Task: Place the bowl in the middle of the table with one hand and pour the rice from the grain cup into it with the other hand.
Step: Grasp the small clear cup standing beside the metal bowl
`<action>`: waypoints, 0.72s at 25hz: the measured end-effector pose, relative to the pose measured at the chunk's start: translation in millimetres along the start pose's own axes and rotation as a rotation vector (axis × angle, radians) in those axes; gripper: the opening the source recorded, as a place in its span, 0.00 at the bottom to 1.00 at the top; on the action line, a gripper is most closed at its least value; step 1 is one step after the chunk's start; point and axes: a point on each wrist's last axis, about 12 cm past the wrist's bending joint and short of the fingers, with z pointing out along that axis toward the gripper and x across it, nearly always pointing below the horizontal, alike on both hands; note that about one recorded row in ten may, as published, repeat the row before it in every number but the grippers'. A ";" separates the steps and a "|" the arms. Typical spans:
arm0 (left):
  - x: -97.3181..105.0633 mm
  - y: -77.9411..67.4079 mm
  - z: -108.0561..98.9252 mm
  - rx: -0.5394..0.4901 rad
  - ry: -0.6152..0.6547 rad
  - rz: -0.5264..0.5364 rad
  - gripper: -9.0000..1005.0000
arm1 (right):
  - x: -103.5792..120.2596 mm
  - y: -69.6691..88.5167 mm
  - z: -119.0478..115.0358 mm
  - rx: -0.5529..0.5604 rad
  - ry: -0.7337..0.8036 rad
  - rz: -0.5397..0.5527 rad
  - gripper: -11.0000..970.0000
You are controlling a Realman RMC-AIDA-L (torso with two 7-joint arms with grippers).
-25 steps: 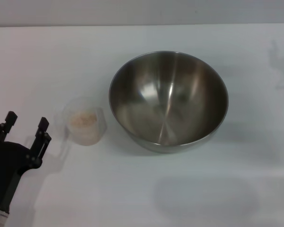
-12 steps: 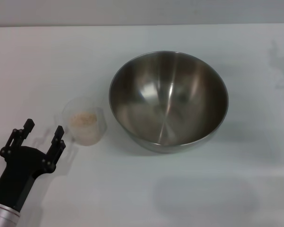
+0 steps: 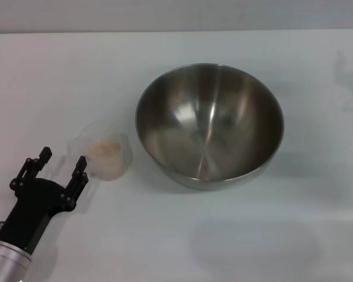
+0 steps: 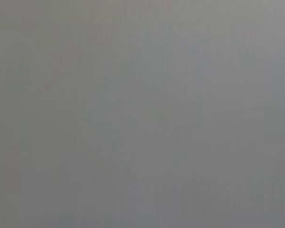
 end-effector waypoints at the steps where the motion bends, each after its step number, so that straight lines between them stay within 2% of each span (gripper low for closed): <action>1: 0.0 0.8 1.1 -0.002 0.002 0.001 0.68 | 0.0 0.2 -0.2 0.000 0.000 0.000 0.43; 18: -1.9 13.8 18.4 -0.040 0.018 0.024 0.68 | 0.3 1.9 -2.5 0.001 0.002 0.006 0.43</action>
